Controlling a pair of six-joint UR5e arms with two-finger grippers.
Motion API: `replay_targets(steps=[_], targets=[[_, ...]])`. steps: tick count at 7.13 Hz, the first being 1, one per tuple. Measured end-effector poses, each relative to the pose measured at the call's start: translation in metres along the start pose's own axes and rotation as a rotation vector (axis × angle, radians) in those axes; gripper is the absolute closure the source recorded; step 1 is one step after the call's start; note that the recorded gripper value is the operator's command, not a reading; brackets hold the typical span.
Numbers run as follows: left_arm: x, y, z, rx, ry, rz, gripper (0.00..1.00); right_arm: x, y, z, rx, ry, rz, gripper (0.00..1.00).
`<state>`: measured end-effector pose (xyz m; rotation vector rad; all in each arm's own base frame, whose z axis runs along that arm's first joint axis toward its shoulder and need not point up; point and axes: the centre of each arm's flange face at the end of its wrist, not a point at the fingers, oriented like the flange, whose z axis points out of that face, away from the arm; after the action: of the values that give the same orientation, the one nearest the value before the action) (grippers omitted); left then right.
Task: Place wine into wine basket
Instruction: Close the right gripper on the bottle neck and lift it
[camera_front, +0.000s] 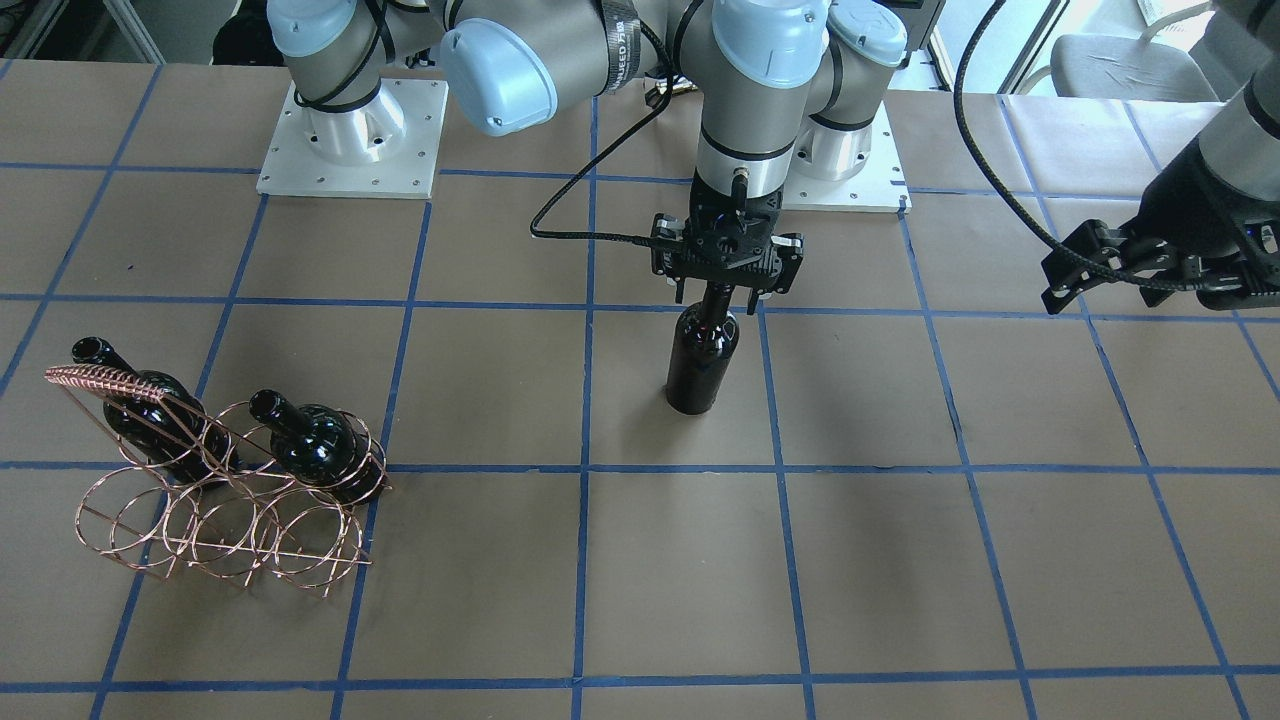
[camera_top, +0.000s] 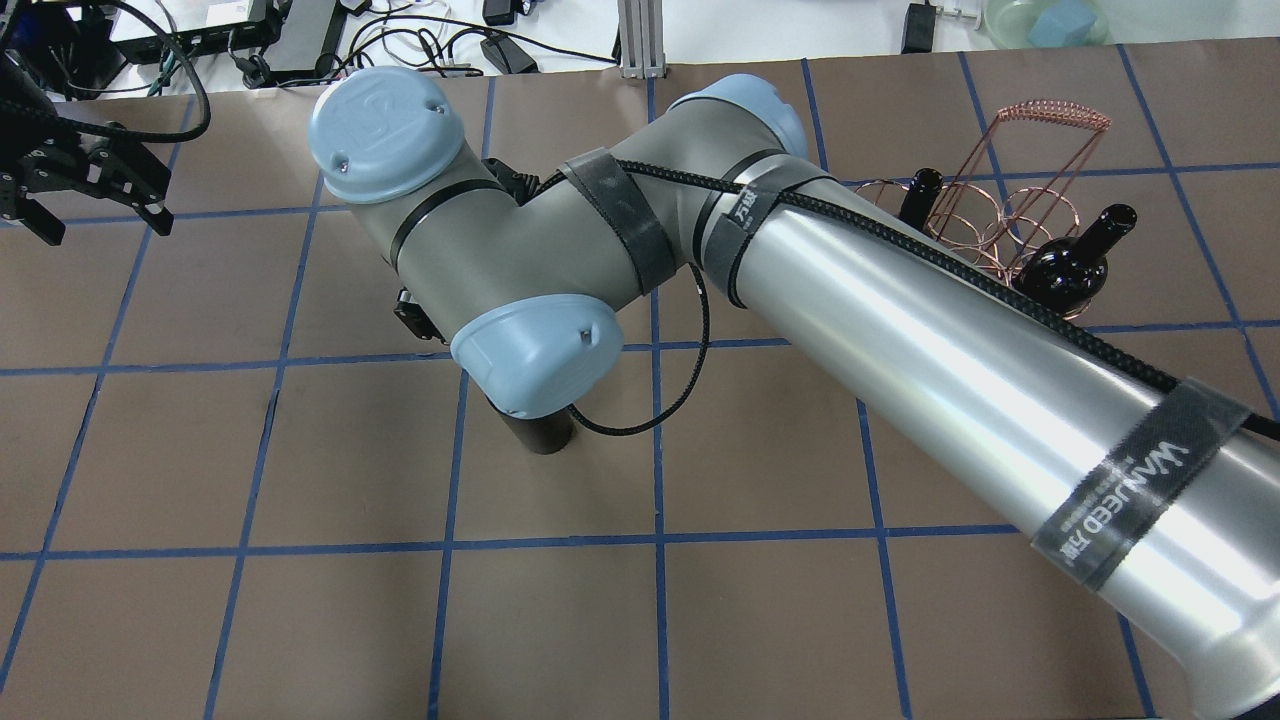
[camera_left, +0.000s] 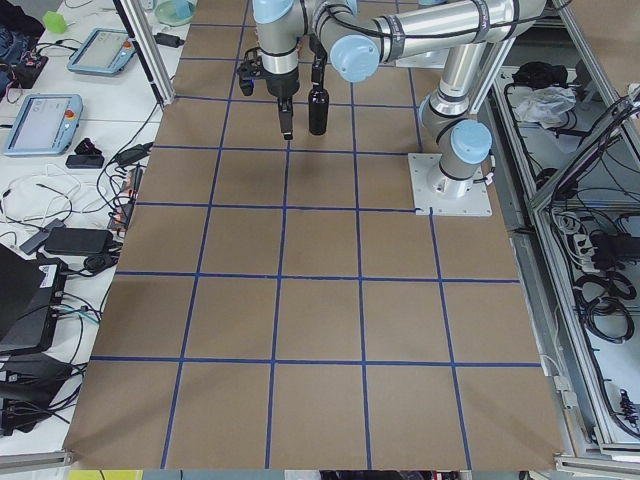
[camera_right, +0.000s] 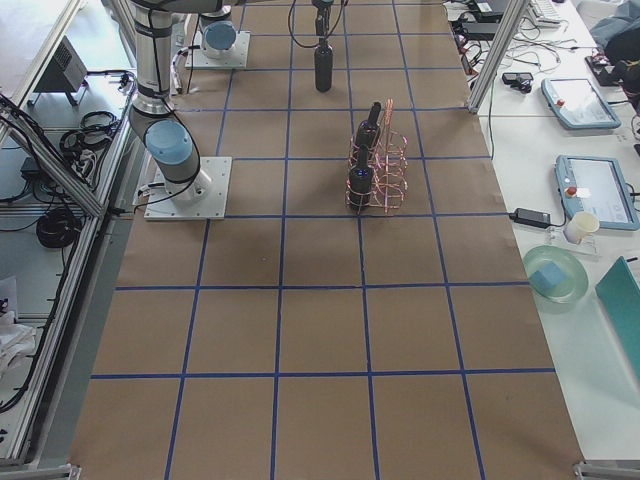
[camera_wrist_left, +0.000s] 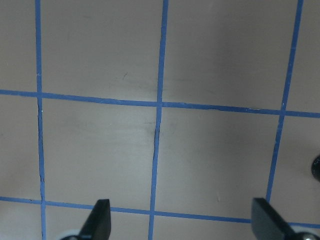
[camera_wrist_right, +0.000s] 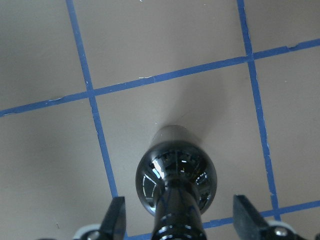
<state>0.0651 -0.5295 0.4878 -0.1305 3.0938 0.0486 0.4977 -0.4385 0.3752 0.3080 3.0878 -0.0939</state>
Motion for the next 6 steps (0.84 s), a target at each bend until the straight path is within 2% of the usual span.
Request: replay_targets(steps=[1,2,3,4,6], targets=[[0.0,0.0,0.0001,-0.001,0.0,0.001,0.0,0.0,0.0,0.0003,0.0,0.0,-0.008,0.35],[-0.0001,-0.0002,0.0005,-0.002,-0.001,0.002,0.0,-0.0001,0.0,0.0008,-0.001,0.001,-0.015,0.53],[-0.0001,-0.0003,0.0007,-0.002,0.0,0.003,0.0,-0.0002,0.0,0.0012,-0.002,0.001,-0.021,0.81],[-0.0001,-0.0005,0.001,-0.002,0.001,0.003,0.0,-0.0002,0.0001,0.0015,-0.004,0.001,-0.027,1.0],[0.0,-0.0027,0.0035,-0.003,0.006,0.002,0.0,-0.0003,0.0006,0.0018,-0.012,-0.002,-0.035,1.0]])
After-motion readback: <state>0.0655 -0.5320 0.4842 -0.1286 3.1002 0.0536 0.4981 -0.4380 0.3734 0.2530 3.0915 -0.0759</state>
